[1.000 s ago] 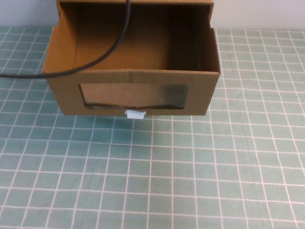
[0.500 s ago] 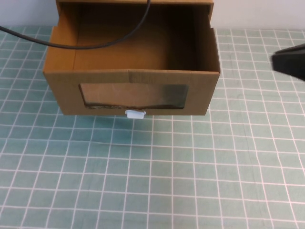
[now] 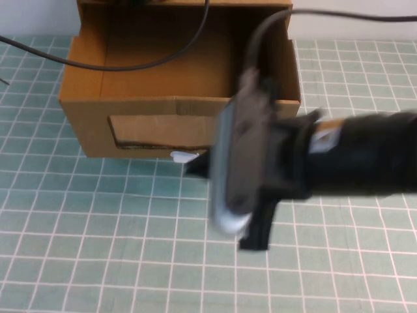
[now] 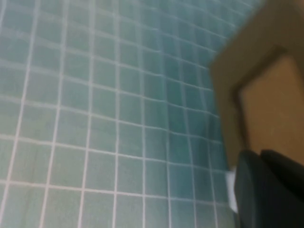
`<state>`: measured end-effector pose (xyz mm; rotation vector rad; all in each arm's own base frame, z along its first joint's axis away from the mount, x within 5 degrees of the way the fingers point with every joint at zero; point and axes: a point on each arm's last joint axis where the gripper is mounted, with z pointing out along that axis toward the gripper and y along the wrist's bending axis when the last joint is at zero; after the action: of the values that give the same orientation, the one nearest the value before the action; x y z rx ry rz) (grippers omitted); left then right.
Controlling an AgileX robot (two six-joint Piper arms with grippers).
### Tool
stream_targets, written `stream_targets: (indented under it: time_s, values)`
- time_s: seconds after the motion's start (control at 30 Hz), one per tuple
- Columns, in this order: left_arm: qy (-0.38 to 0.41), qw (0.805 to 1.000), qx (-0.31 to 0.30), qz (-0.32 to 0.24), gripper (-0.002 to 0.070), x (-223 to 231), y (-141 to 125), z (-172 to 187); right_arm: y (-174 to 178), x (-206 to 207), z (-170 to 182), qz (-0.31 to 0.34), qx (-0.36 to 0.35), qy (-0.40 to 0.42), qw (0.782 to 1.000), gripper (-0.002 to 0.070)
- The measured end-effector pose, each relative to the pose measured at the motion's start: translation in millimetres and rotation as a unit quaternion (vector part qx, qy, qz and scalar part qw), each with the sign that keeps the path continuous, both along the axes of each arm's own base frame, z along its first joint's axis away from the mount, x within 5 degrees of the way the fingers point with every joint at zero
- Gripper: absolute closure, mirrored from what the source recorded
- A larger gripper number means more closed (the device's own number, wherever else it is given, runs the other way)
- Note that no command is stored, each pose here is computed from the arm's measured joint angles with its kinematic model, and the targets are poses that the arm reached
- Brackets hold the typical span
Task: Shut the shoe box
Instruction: Press the shoe box with left arm
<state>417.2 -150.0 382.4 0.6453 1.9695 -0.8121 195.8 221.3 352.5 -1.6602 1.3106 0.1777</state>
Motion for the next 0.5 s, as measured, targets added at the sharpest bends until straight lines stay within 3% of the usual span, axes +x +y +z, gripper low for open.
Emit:
stream_targets:
  time_s: [0.13, 0.23, 0.5]
  values:
    - [0.000, 1.000, 0.002, -0.001, 0.0679, 0, 0, 0, 38, -9, -29, 0.068, -0.069, -0.052, 0.994, 0.0690]
    - [0.002, 1.000, 0.005, -0.004, 0.0679, -1, 0, -1, 55, -6, -51, 0.084, -0.098, -0.056, 0.990, 0.0690]
    - [0.004, 1.000, 0.006, -0.008, 0.0679, -1, 0, -1, 79, 35, -94, -0.003, -0.050, -0.065, 0.997, 0.0690]
